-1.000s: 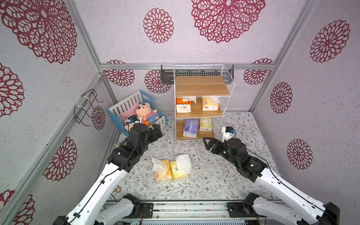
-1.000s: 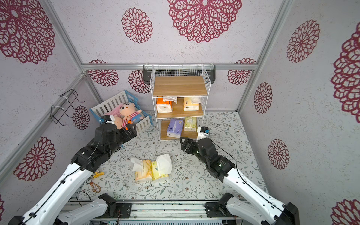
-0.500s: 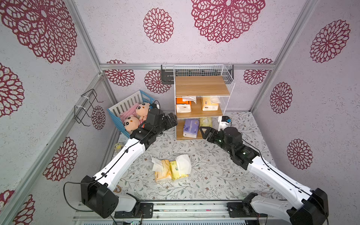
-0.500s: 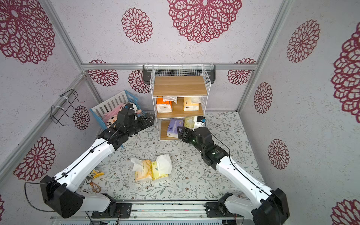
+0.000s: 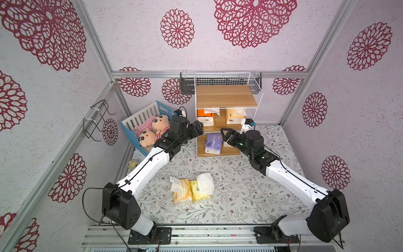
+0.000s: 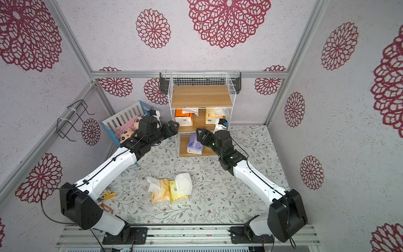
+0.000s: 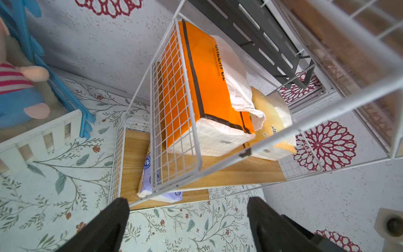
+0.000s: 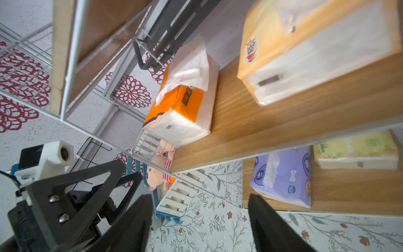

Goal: Remove the tissue boxes from the shelf
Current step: Pick up a box of tissues from the shelf, then place the box of tissues at the center of the board.

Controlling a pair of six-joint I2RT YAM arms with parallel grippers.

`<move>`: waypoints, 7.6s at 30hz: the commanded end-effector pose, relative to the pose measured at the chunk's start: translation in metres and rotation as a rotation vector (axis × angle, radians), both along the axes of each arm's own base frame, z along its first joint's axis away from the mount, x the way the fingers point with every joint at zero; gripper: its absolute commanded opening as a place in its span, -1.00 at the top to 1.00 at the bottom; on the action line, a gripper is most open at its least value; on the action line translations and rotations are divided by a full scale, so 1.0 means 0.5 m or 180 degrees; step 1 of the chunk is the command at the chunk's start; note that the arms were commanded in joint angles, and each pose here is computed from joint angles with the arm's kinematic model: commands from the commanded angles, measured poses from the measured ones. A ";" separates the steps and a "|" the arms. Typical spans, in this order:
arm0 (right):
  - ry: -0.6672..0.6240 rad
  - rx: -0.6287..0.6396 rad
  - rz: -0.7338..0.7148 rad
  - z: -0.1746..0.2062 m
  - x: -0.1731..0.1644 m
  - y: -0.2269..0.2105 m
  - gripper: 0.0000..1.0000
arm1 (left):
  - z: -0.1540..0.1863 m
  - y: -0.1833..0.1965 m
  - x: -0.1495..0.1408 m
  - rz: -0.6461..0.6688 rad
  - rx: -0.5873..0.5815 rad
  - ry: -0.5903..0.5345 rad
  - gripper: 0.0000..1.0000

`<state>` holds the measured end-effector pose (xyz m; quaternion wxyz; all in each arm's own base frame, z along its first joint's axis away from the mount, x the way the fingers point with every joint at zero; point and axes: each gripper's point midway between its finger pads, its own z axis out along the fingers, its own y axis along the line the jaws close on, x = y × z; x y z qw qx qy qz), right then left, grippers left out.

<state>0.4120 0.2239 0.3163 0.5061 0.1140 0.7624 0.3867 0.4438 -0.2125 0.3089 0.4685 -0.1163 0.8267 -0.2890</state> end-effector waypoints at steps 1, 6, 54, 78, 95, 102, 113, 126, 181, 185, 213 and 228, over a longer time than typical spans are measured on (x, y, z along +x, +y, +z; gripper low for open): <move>-0.0239 0.0209 -0.0018 0.062 0.022 -0.004 -0.51 | 0.027 0.003 0.021 0.0008 -0.0012 -0.0196 -0.82; -0.0301 0.0363 0.0022 0.067 0.046 0.008 -0.49 | 0.019 0.000 0.037 -0.0021 -0.0010 -0.0203 -0.58; -0.0193 0.0584 -0.0181 0.036 0.227 0.137 -0.42 | 0.006 -0.018 0.042 -0.0175 -0.0054 -0.0219 -0.40; -0.0183 0.0526 0.0016 0.098 0.174 0.130 1.00 | 0.060 0.021 0.011 -0.0035 0.0051 -0.0317 -0.46; -0.0169 0.0383 0.0164 0.113 -0.067 0.046 1.00 | 0.136 0.107 -0.070 0.0306 0.0111 -0.0465 -0.54; -0.0016 0.0243 0.0170 0.062 -0.190 -0.010 1.00 | 0.164 0.128 -0.105 0.0396 -0.0004 -0.0532 -0.54; 0.0421 0.0061 0.0186 -0.114 -0.309 -0.078 1.00 | 0.172 0.145 -0.163 0.0460 -0.0018 -0.0548 -0.54; 0.1125 0.0055 0.0325 -0.381 -0.359 -0.064 1.00 | 0.099 0.127 -0.192 0.0429 0.0052 -0.0317 -0.58; 0.2028 -0.0195 0.0422 -0.490 -0.338 0.038 -0.23 | 0.017 0.177 -0.289 0.0489 0.0219 0.0174 -0.78; 0.1866 0.0155 0.0468 -0.448 -0.332 0.074 -0.23 | 0.021 0.177 -0.291 0.0490 0.0159 0.0136 -0.78; 0.2131 -0.0675 0.0426 -0.481 -0.262 -0.051 0.05 | 0.002 0.166 -0.277 0.0462 0.0235 0.0219 -0.86; 0.2377 -0.0326 0.0815 -0.534 -0.322 0.124 -0.07 | -0.012 0.187 -0.290 0.0524 0.0348 0.0176 -0.95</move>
